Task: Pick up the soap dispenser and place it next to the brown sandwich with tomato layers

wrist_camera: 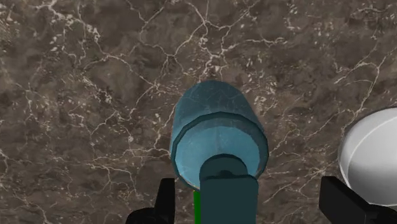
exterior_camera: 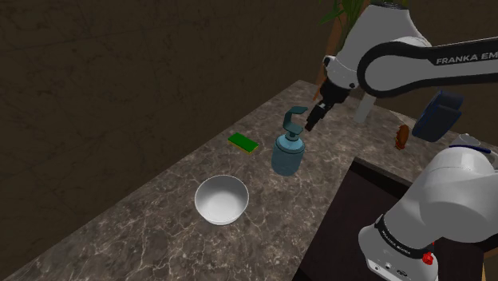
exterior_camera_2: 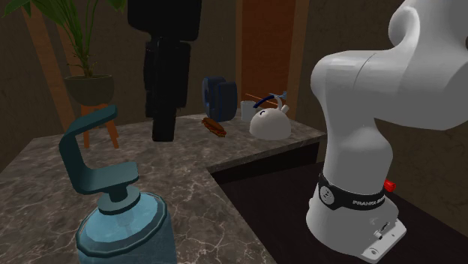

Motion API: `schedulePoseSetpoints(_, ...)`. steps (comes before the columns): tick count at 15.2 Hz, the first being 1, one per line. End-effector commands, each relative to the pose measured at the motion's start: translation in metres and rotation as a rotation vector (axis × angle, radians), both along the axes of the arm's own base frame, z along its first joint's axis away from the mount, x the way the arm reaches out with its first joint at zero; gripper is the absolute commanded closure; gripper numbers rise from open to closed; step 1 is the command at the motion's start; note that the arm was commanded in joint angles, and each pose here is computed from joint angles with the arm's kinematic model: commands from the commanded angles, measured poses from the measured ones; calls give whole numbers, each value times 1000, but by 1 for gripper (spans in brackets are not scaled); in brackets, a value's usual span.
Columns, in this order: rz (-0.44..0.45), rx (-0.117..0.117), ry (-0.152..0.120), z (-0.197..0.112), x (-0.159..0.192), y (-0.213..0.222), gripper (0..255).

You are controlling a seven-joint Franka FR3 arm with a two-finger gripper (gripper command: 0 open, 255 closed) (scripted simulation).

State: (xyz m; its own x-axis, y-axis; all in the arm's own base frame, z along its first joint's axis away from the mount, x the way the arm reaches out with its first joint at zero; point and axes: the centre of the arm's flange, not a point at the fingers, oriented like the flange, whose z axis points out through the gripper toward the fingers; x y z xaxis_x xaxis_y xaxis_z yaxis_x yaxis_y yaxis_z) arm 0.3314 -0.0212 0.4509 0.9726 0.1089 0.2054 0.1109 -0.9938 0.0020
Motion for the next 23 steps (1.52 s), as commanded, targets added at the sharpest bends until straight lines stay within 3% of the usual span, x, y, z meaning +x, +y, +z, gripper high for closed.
schedulePoseSetpoints(1,48,7,-79,-18,9,-2,0)
schedulePoseSetpoints(2,58,9,-92,-22,11,-3,0)
schedulePoseSetpoints(9,58,9,-92,-61,23,-1,0)
schedulePoseSetpoints(17,58,9,-92,-60,23,-1,0)
schedulePoseSetpoints(18,58,9,-92,-60,23,-1,255)
schedulePoseSetpoints(23,58,9,-92,-60,22,-1,255)
